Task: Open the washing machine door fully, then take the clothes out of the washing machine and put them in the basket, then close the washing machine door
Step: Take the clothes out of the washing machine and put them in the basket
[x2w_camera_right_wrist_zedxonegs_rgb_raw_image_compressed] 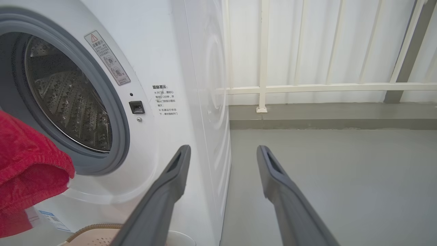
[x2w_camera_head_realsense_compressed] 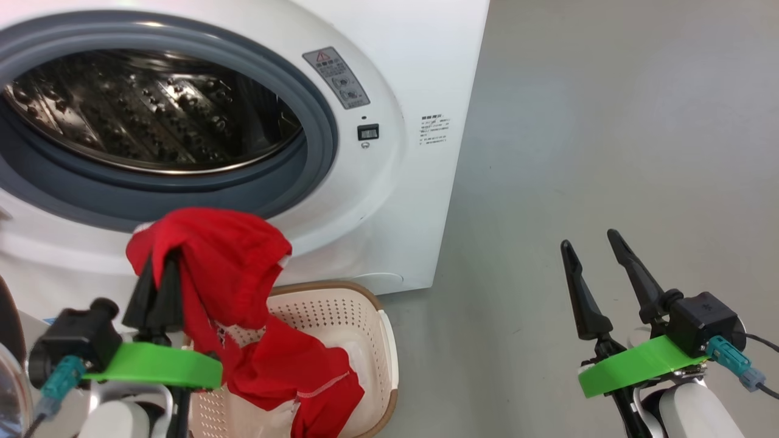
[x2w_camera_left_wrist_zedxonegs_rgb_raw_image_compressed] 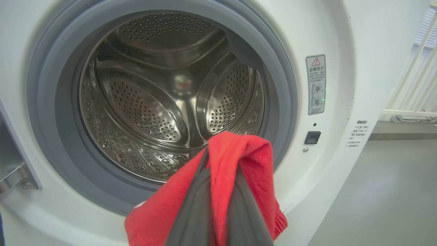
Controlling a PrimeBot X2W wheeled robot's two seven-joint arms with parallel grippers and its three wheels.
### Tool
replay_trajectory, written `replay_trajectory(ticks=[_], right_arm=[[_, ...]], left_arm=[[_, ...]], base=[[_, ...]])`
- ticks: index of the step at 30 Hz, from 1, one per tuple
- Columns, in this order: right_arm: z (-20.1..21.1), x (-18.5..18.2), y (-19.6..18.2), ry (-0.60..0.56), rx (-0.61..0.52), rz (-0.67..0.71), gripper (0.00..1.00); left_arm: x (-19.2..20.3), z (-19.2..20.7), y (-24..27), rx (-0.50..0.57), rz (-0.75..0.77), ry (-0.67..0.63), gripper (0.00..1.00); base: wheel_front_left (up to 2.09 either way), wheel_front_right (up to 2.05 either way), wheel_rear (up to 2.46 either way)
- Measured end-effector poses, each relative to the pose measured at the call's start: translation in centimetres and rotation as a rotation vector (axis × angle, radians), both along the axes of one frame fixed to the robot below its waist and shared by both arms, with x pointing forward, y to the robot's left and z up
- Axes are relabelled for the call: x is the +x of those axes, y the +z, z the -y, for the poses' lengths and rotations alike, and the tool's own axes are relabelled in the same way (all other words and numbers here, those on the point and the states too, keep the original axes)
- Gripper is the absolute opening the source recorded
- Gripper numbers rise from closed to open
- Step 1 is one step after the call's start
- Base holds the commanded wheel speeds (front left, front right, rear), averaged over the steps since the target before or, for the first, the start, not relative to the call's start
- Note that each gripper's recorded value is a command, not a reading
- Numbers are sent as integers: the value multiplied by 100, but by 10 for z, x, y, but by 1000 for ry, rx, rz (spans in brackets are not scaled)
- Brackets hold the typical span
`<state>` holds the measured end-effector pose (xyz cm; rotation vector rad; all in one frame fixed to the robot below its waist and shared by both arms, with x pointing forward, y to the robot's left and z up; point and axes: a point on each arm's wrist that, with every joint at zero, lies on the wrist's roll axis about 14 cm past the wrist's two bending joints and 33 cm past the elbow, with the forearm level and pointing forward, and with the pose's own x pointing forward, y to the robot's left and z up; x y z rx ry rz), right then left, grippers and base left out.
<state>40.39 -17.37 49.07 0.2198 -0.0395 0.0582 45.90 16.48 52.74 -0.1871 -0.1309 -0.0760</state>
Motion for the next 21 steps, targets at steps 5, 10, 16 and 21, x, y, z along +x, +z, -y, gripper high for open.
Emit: replay_trajectory(ticks=[5,10,16,21], right_arm=[[0,-4,-1,0,1,-4,100],[-1,-3,-5,3,2,-14,100],[0,-1,-13,0,1,-37,100],[-2,0,-23,6,0,-65,100]], left_arm=[[-9,7,-8,-8,-33,-22,0],[-12,17,-27,-19,-92,-41,0],[-15,28,-68,-53,-216,-65,0],[-12,35,-101,-75,-315,-77,0]], base=[[0,0,0],[0,0,0],[0,0,0],[0,0,0]])
